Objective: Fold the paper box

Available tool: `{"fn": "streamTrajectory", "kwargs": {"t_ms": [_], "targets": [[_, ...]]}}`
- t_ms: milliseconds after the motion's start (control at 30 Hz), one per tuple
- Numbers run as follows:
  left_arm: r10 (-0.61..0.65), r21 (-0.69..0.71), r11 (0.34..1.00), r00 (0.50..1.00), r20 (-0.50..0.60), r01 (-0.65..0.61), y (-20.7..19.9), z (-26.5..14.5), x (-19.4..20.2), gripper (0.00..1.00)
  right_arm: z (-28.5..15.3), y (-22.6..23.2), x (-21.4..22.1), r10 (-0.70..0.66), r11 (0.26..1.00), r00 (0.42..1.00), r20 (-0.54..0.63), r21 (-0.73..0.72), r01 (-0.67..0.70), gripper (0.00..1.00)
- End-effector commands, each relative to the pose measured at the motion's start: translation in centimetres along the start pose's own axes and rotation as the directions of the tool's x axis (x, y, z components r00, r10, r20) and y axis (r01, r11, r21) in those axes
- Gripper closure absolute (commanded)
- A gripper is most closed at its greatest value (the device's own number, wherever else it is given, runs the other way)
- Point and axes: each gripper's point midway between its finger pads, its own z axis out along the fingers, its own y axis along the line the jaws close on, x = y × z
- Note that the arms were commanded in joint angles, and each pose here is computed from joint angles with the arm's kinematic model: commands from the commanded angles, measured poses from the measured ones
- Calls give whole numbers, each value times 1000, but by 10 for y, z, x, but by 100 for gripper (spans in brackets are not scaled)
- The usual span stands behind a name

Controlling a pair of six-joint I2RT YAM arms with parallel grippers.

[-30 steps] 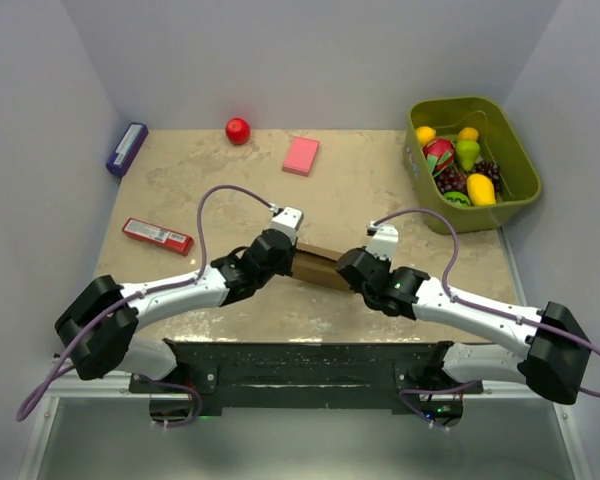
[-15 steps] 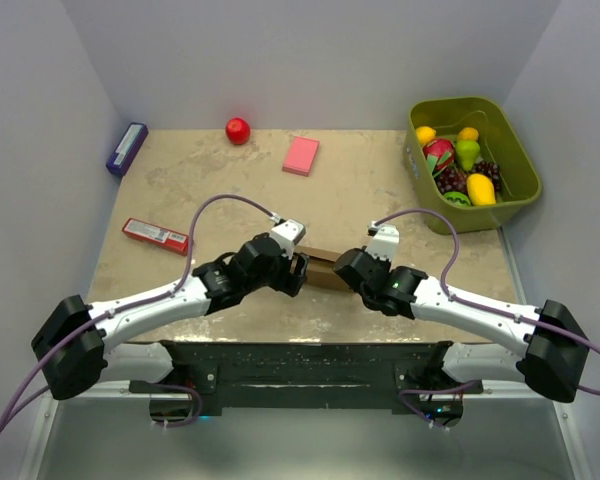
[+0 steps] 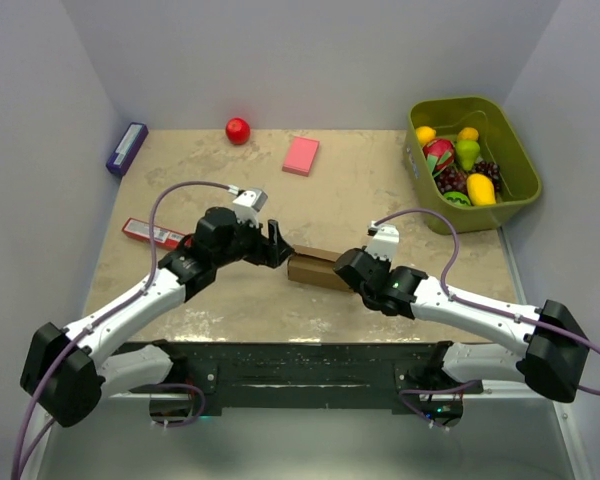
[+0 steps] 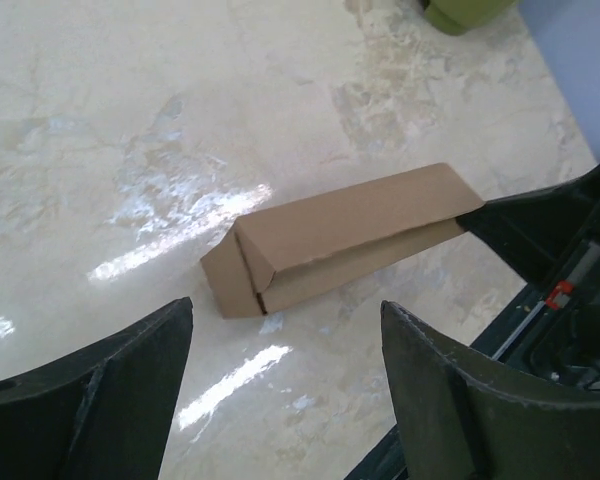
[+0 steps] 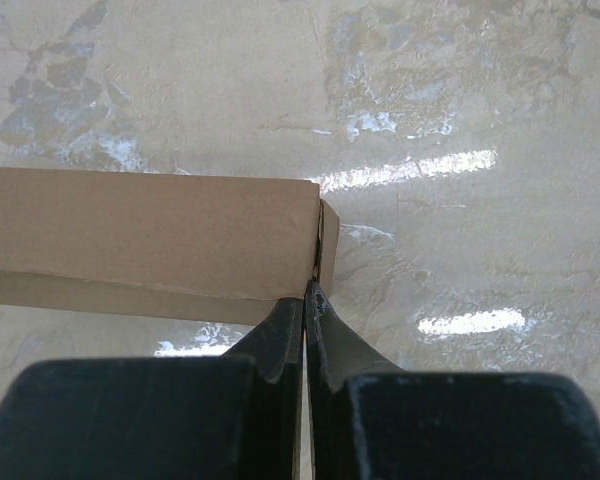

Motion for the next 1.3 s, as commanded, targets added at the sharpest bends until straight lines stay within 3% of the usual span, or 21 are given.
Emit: {"fn": "streamTrajectory", "kwargs": {"t_ms": [0,400,933,1033,1067,1133,1267], "targets": [[-58,169,985,996,72,46,-26,14,-35,21,1,-5,21,-30,1000,997,-71,4,30,100],[-124,129,985,991,49,117,11,58,-22,27,1,-2,23,-27,1000,997,-78,-16,26,100],[-189,53,980,978,-87,194,44,70,60,37,-1,1,22,-41,999,996,-84,-26,39,100],[-194,50,979,976,-99,199,46,70,69,40,-6,8,16,-50,997,995,-86,-61,45,82],[-195,50,978,975,-104,201,47,70,72,41,-7,9,15,-62,996,994,-85,-72,56,66],[-197,48,978,974,-108,203,48,72,74,45,-13,9,11,-77,993,994,-81,-95,69,47],[-197,53,977,973,-120,204,49,75,78,53,-25,13,4,-103,985,991,-80,-150,91,29]]}}
